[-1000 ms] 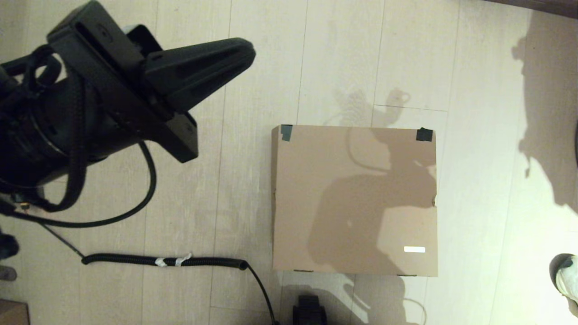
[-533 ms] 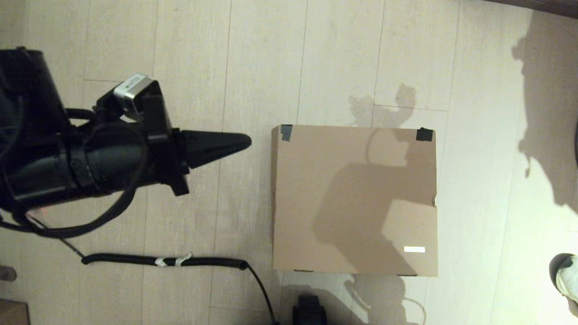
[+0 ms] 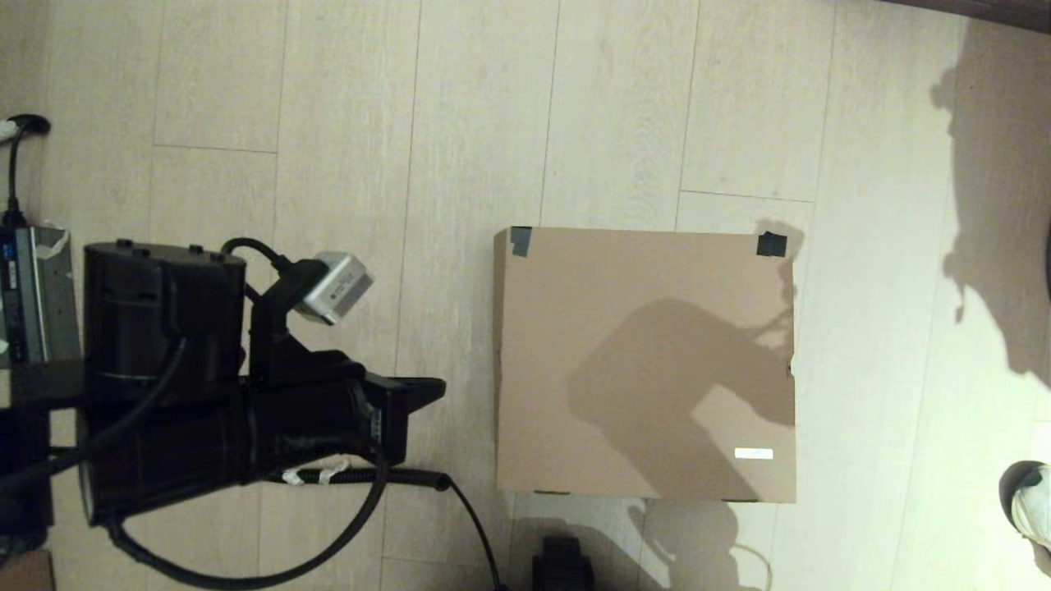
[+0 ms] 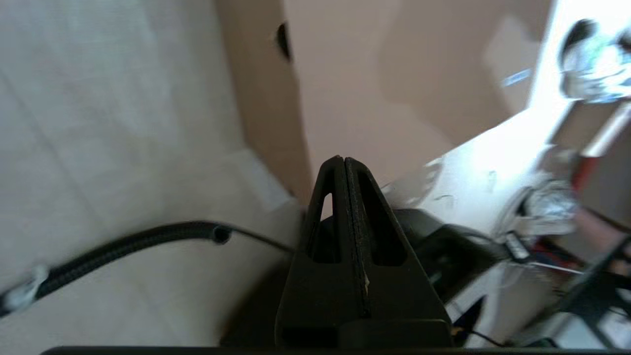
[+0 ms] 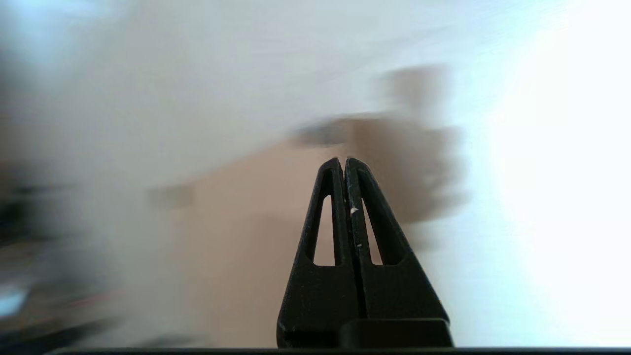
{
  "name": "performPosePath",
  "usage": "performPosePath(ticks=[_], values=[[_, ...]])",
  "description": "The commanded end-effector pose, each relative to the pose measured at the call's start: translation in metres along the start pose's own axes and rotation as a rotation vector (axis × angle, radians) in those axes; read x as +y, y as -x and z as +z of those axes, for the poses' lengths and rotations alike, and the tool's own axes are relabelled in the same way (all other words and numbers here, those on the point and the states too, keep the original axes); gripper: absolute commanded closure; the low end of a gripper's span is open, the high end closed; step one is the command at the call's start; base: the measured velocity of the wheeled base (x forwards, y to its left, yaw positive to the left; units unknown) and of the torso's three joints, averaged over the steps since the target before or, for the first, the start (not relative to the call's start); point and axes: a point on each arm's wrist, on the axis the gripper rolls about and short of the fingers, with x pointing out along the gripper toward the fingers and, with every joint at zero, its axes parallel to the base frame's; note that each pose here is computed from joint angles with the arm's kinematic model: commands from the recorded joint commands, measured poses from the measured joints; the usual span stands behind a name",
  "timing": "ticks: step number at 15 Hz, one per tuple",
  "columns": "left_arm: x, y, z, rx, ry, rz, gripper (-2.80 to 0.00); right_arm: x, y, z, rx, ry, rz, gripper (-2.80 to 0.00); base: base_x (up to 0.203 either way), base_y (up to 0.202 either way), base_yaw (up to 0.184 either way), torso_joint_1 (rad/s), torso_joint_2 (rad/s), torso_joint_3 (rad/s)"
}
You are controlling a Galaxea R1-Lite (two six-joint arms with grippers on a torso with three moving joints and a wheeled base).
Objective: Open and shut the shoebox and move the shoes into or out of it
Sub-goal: Close the shoe box, then open the shoe box
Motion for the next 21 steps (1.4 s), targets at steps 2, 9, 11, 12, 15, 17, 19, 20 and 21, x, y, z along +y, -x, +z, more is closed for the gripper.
performPosePath(ticks=[2,9,11,12,15,17,19,20,21], values=[[-0.004,-0.001,-0.010,0.027,-0.012,0.030,0.00,-0.021,0.004,-0.023,0.090,0.304,-0.317,0.00,0.000,0.000,0.000,0.000,0.00,0.000],[0.000,-0.039,-0.012,0.052,-0.022,0.149,0.00,-0.005,-0.042,-0.057,0.356,0.350,-0.423,0.00,0.000,0.000,0.000,0.000,0.00,0.000],[0.000,-0.051,-0.004,0.030,-0.023,0.168,0.00,0.006,-0.079,-0.055,0.313,0.283,-0.468,0.00,0.000,0.000,0.000,0.000,0.00,0.000],[0.000,-0.058,-0.003,0.032,-0.023,0.180,0.00,0.009,-0.092,-0.061,0.316,0.276,-0.487,0.00,0.000,0.000,0.000,0.000,0.00,0.000],[0.004,-0.079,-0.001,0.041,-0.018,0.237,0.00,0.014,-0.117,-0.081,0.365,0.269,-0.479,0.00,0.000,0.000,0.000,0.000,0.00,0.000],[0.010,-0.090,0.003,0.011,-0.011,0.264,0.00,0.008,-0.129,-0.088,0.354,0.266,-0.474,0.00,0.000,0.000,0.000,0.000,0.00,0.000],[0.019,-0.101,0.002,0.006,-0.014,0.287,0.00,0.001,-0.141,-0.104,0.375,0.253,-0.440,0.00,0.000,0.000,0.000,0.000,0.00,0.000],[0.023,-0.102,0.001,0.010,-0.023,0.295,0.00,0.000,-0.147,-0.111,0.360,0.242,-0.386,0.00,0.000,0.000,0.000,0.000,0.00,0.000],[0.024,-0.105,0.000,0.016,-0.023,0.294,0.00,-0.003,-0.154,-0.119,0.349,0.232,-0.345,0.00,0.000,0.000,0.000,0.000,0.00,0.000]])
